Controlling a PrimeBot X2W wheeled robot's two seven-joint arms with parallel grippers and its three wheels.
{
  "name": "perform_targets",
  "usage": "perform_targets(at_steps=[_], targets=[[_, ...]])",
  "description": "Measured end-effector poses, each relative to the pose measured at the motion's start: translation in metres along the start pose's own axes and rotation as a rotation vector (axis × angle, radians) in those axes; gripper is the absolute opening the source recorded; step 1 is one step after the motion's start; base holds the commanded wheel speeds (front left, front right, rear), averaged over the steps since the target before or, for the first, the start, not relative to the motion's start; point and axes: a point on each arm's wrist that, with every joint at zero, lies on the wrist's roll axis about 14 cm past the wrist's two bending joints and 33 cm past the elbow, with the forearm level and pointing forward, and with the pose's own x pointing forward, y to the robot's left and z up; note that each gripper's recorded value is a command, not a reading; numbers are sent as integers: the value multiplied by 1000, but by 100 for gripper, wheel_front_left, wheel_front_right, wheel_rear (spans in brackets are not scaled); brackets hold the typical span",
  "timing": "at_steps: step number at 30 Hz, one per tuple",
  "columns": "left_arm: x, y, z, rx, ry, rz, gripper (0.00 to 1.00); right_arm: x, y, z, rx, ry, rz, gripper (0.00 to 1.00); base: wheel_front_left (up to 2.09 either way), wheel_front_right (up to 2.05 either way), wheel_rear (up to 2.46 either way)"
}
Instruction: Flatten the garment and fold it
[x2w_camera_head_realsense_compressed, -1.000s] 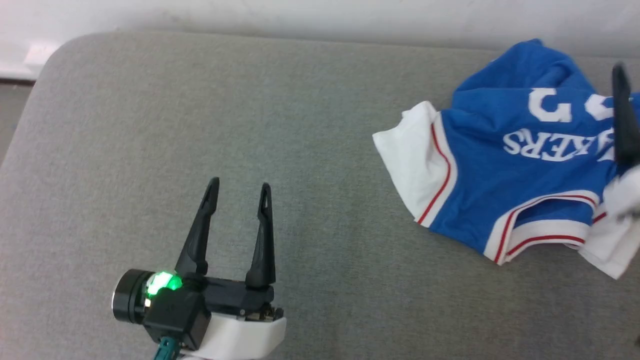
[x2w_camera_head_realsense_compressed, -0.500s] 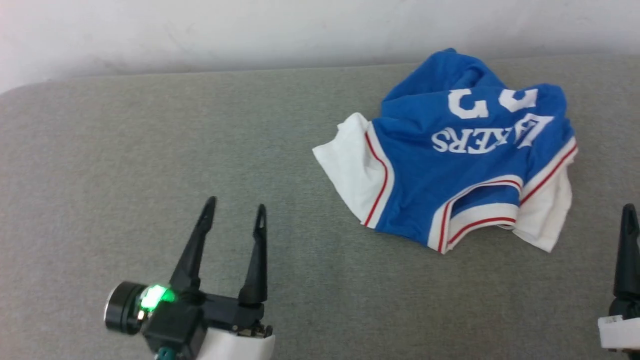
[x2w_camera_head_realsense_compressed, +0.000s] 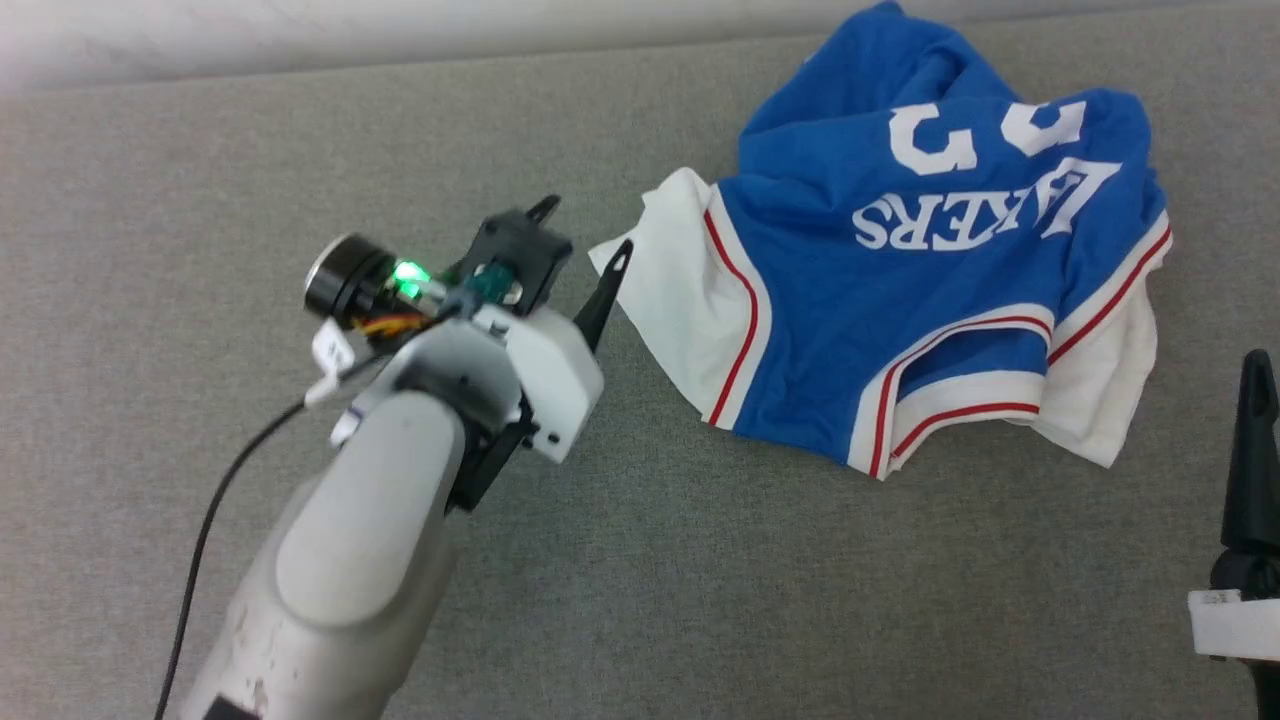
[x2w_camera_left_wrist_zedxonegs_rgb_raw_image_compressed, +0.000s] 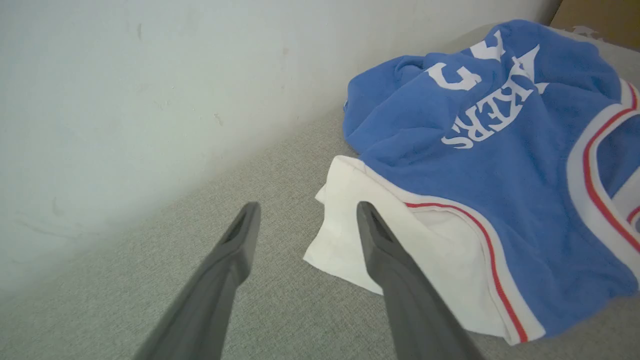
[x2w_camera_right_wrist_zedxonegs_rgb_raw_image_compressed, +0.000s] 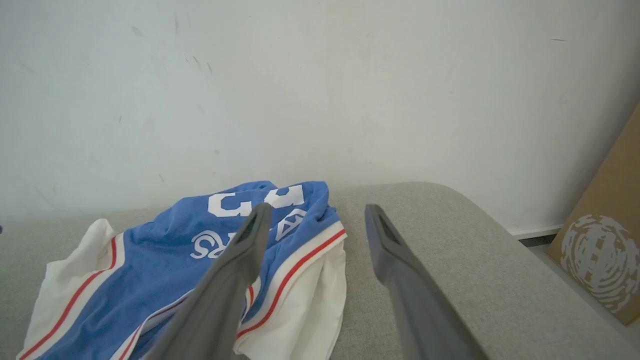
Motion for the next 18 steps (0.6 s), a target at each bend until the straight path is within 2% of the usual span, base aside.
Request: perform_targets(at_steps=[3,10,18], targets=[[19,-10,-13,-64,70,-54,100,3,2,-12,1,33,2,100,0,0,0],[38,-24,-69,-49,305,-142,100,5,-3,-29,-7,82,-15,100,0,0,0],[57,-12,-75,-15,359,-133,100,5,-9,-35,-19,101,-32,100,0,0,0]])
